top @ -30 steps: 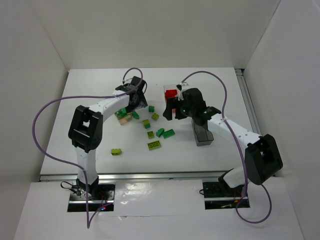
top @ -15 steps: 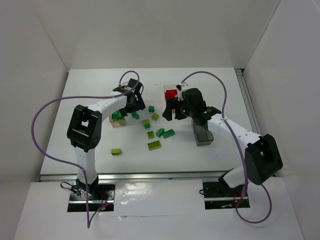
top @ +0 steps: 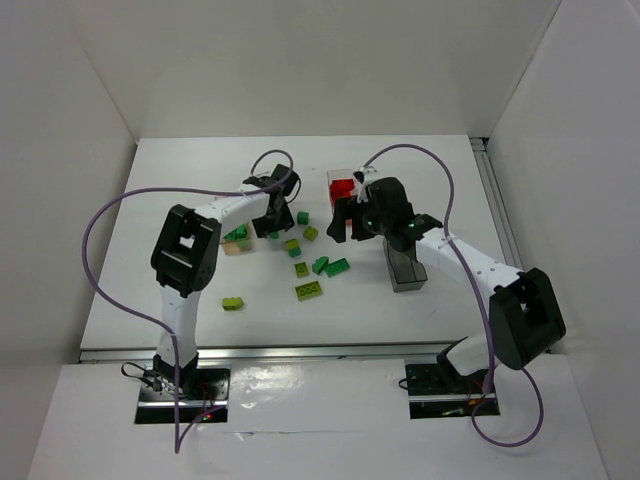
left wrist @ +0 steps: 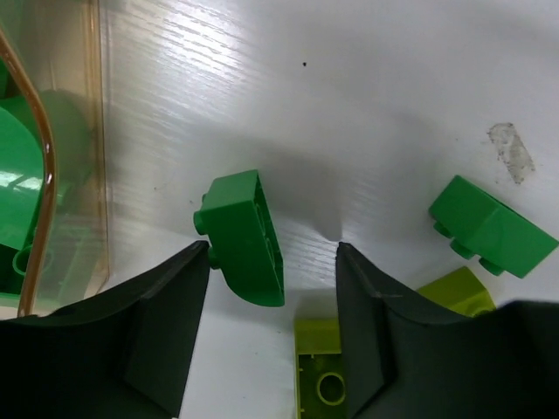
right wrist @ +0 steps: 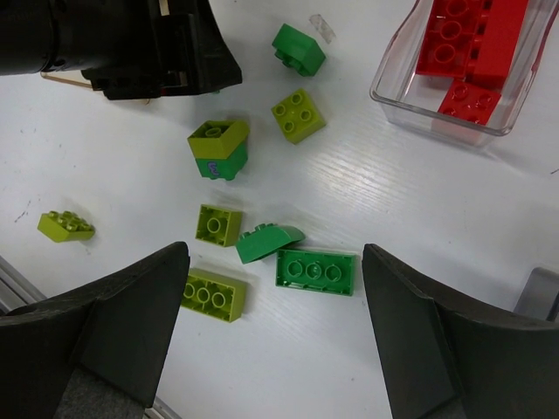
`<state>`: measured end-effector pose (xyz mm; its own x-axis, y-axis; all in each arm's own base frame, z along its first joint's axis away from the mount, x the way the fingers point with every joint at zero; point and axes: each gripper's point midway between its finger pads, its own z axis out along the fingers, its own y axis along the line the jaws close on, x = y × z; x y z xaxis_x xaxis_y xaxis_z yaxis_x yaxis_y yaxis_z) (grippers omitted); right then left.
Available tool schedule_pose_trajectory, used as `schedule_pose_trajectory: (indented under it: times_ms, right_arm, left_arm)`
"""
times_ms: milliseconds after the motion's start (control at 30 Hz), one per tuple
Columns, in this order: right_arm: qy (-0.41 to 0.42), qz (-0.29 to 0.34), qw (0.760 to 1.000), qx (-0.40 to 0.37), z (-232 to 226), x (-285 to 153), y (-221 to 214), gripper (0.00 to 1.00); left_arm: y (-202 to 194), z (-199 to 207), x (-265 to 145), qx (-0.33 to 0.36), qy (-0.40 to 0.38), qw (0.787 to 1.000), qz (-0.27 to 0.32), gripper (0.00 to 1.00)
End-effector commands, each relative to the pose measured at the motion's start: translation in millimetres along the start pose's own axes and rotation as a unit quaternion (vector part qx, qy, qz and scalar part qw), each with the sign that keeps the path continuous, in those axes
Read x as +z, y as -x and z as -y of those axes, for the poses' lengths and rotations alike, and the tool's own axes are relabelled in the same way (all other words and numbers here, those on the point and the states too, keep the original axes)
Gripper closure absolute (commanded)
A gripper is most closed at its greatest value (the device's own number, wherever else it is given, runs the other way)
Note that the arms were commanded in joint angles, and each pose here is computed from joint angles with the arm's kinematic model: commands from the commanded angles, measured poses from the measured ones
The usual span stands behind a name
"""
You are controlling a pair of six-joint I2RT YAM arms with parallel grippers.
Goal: Sort the legos into containers by color
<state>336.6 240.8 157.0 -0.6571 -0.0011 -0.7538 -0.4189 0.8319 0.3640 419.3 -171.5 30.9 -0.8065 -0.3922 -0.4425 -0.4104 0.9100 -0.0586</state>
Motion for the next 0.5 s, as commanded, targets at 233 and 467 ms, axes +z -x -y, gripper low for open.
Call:
schedule_pose_trajectory:
  times_ms: [233, 467]
  right_arm:
    - [-0.002, 0.007, 1.000, -0.003, 5.8, -4.1, 1.6, 0.13]
    - [-0.001, 0.012, 1.000, -0.004, 4.5, -6.5, 4.1, 0.13]
  left_arm:
    - [22.8, 7.1, -21.9, 0.007, -0.003, 0.999, 0.039, 0.64]
    - [56.7, 10.0, -63.3, 0.009, -0.022, 0.996, 0.091, 0.76]
